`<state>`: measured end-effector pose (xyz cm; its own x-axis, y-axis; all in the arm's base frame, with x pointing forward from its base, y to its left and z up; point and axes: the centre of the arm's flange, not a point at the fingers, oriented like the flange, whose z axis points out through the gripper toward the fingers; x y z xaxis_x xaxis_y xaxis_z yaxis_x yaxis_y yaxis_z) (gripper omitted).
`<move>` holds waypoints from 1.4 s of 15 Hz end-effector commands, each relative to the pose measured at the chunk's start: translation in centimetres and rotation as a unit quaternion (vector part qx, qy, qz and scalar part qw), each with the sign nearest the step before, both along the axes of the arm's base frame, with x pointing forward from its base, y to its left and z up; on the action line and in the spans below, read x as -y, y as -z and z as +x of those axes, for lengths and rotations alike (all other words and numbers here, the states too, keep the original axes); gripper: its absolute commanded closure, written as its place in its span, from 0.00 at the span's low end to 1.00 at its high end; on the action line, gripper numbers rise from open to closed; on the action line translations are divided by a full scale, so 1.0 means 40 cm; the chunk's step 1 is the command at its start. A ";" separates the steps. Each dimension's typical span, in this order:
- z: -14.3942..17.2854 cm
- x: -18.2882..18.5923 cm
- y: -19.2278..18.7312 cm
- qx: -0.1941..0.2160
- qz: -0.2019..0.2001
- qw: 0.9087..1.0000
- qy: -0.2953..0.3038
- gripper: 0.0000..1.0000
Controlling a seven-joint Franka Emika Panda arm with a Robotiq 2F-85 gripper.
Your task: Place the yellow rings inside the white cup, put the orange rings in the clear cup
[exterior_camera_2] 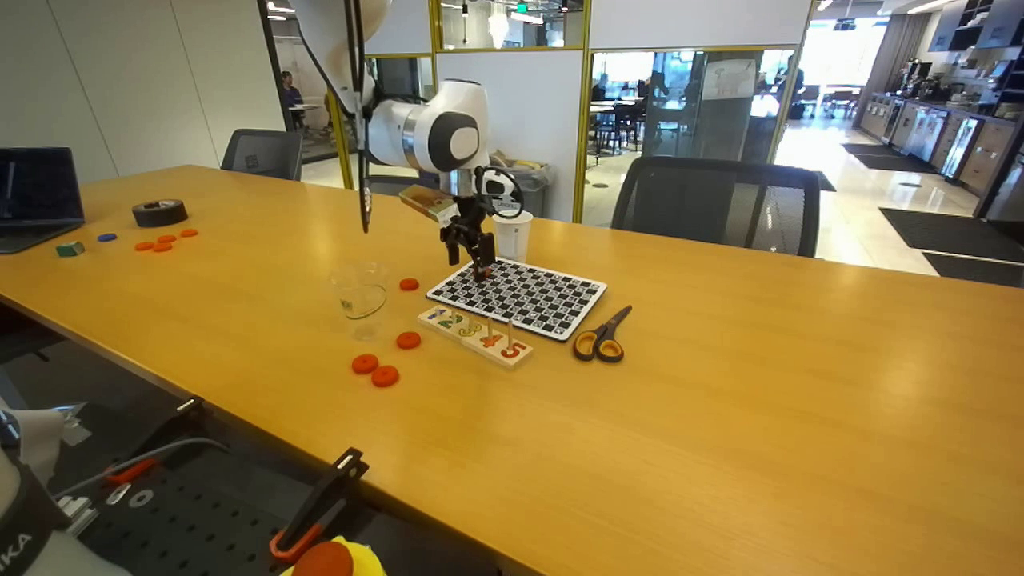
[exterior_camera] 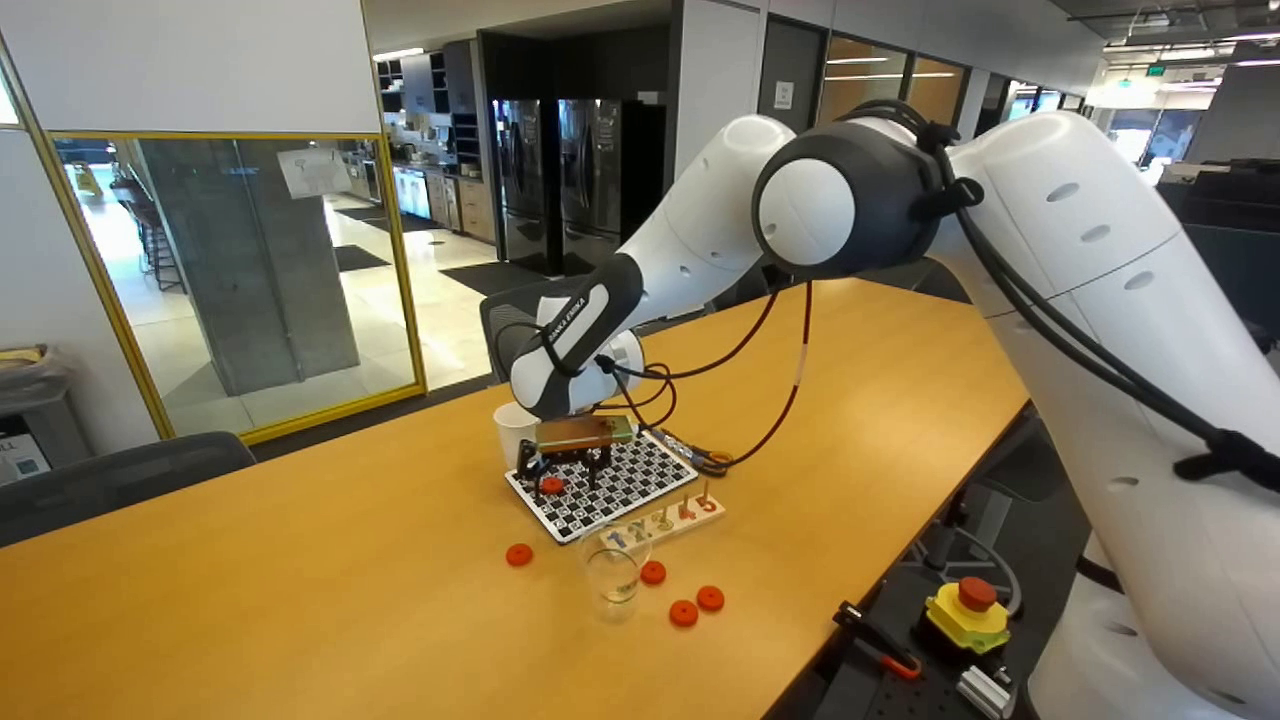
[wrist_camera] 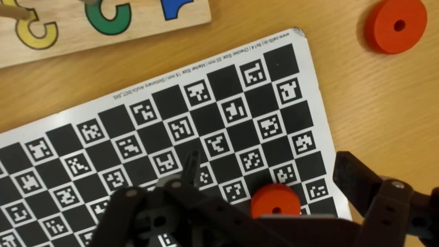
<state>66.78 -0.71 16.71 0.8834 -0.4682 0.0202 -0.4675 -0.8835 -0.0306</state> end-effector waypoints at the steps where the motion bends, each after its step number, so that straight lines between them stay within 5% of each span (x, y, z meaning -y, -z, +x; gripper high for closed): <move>1: 0.039 0.000 -0.004 0.024 -0.020 0.999 0.010 0.00; 15: 0.113 0.024 0.039 0.036 -0.037 0.998 0.022 0.00; 16: 0.112 0.025 0.034 0.037 -0.037 0.998 0.023 0.25; 17: 0.110 0.026 0.027 0.034 -0.040 0.998 0.025 0.26; 21: 0.094 0.024 0.001 0.006 -0.048 0.999 0.021 0.58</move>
<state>70.60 -2.06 15.49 0.8622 -0.4973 0.0966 -0.4998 -0.8661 0.0026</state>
